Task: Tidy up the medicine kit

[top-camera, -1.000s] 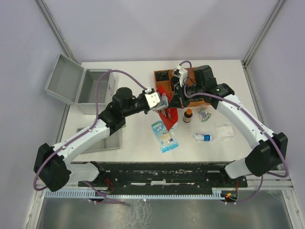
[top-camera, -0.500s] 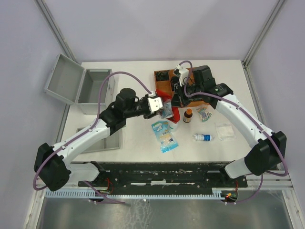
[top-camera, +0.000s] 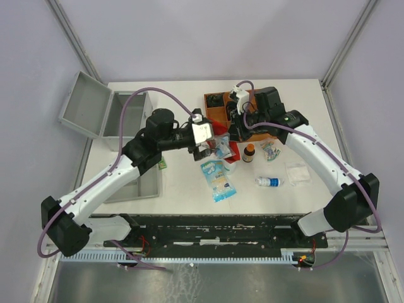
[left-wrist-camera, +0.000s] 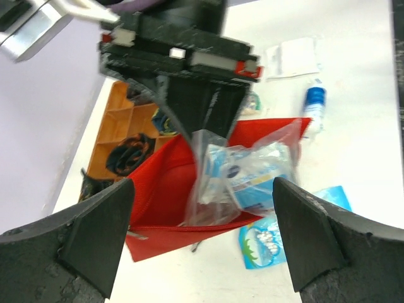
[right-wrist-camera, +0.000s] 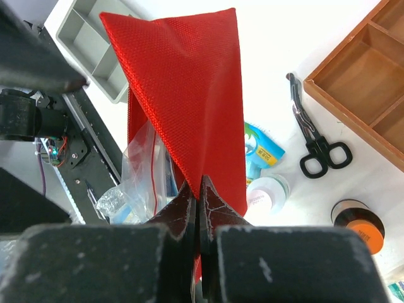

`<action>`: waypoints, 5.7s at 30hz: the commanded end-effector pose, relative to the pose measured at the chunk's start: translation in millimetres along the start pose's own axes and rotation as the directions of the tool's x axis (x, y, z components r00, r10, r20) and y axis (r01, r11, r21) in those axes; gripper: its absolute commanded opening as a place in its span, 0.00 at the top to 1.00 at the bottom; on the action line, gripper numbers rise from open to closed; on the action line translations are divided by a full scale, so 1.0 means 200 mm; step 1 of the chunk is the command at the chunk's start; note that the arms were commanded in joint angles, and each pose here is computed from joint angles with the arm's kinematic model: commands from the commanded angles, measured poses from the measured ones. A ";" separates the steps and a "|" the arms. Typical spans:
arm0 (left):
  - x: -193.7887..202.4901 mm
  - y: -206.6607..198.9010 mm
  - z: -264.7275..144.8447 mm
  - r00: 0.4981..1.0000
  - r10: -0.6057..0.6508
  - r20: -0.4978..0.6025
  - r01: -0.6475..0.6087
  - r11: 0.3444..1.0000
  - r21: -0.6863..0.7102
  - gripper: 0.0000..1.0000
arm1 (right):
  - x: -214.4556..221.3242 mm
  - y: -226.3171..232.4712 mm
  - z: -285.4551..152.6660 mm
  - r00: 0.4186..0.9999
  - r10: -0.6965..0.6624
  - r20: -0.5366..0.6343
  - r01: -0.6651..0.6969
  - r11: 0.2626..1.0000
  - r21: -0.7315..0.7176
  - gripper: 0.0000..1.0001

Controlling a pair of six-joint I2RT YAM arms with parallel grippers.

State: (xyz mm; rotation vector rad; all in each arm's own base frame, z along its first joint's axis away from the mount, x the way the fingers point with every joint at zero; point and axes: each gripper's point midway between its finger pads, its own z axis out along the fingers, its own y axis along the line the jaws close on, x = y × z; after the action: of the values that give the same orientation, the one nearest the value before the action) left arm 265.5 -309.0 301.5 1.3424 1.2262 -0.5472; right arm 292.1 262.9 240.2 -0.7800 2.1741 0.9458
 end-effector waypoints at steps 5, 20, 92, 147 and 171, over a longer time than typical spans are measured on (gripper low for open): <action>-0.03 -0.27 -0.09 0.979 0.197 0.057 -0.205 0.936 0.285 0.01 | -0.05 0.05 0.02 0.999 -0.043 0.007 0.043 0.998 -0.040 0.99; 0.19 -0.46 0.08 0.886 0.462 -0.047 -0.394 0.802 0.448 0.00 | -0.01 0.09 0.06 0.999 -0.037 -0.034 0.034 0.996 -0.083 0.99; 0.23 -0.53 0.07 0.932 0.358 -0.057 -0.293 0.835 0.466 0.01 | 0.01 0.02 0.02 0.995 -0.100 -0.015 0.100 0.995 -0.023 0.99; 0.05 -0.03 0.03 0.969 -0.166 -0.183 0.173 0.985 0.019 0.97 | 0.01 0.22 -0.12 0.953 -0.283 -0.111 0.273 0.957 -0.102 0.82; 0.06 0.42 -0.40 0.910 -0.414 -0.028 0.361 0.822 -0.440 0.97 | 0.49 -0.89 -0.68 0.954 0.176 -0.243 0.017 0.777 0.629 0.25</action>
State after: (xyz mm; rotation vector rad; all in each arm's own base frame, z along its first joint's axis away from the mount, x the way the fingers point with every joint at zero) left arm 311.9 -215.9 325.2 0.8646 1.6652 -0.4249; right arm 318.5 85.5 201.9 -0.5131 2.4437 0.3743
